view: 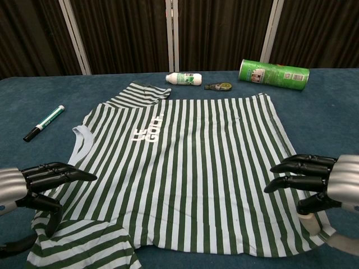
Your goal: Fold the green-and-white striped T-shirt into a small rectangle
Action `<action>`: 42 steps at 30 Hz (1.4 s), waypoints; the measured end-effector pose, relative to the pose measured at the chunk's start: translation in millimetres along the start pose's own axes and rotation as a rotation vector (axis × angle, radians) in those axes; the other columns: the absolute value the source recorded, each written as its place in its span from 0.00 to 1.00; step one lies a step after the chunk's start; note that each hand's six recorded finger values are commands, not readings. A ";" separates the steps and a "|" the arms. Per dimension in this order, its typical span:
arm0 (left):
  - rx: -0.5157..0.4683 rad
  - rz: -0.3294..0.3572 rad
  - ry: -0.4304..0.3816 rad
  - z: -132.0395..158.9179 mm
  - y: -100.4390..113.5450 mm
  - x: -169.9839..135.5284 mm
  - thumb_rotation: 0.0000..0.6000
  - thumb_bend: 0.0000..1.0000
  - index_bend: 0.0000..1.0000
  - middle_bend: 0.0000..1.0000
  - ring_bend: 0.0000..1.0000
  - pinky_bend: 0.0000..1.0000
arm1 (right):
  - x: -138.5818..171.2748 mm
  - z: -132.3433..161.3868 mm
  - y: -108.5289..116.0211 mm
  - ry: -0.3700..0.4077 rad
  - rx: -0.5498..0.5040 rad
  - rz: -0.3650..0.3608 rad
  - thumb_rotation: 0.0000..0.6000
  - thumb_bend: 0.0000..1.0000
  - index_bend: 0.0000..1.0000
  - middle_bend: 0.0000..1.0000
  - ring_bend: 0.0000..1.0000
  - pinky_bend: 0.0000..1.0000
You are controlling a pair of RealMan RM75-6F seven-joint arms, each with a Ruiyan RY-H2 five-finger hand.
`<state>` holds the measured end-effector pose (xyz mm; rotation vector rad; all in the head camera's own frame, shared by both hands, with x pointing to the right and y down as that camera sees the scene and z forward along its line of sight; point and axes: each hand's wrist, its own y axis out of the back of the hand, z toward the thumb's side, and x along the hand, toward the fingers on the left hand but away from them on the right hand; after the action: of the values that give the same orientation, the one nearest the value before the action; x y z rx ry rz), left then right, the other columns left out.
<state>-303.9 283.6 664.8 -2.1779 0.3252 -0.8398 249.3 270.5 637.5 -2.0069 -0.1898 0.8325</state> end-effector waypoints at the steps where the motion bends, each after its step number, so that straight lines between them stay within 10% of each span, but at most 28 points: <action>1: 0.000 -0.005 -0.006 1.9 0.1 -2.3 1.00 0.56 0.84 0.00 0.00 0.00 | 0.9 1.8 2.3 0.010 -0.002 0.004 1.00 0.38 0.79 0.15 0.00 0.00; 42: -0.072 -0.127 -0.176 63.2 -16.4 -87.4 1.00 0.57 0.85 0.00 0.00 0.00 | 58.1 77.9 6.7 0.209 -0.034 0.118 1.00 0.39 0.81 0.18 0.00 0.00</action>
<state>-328.4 371.7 605.3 -2.3406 0.1318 -0.7077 243.5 347.0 577.4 -2.1374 0.0345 0.6894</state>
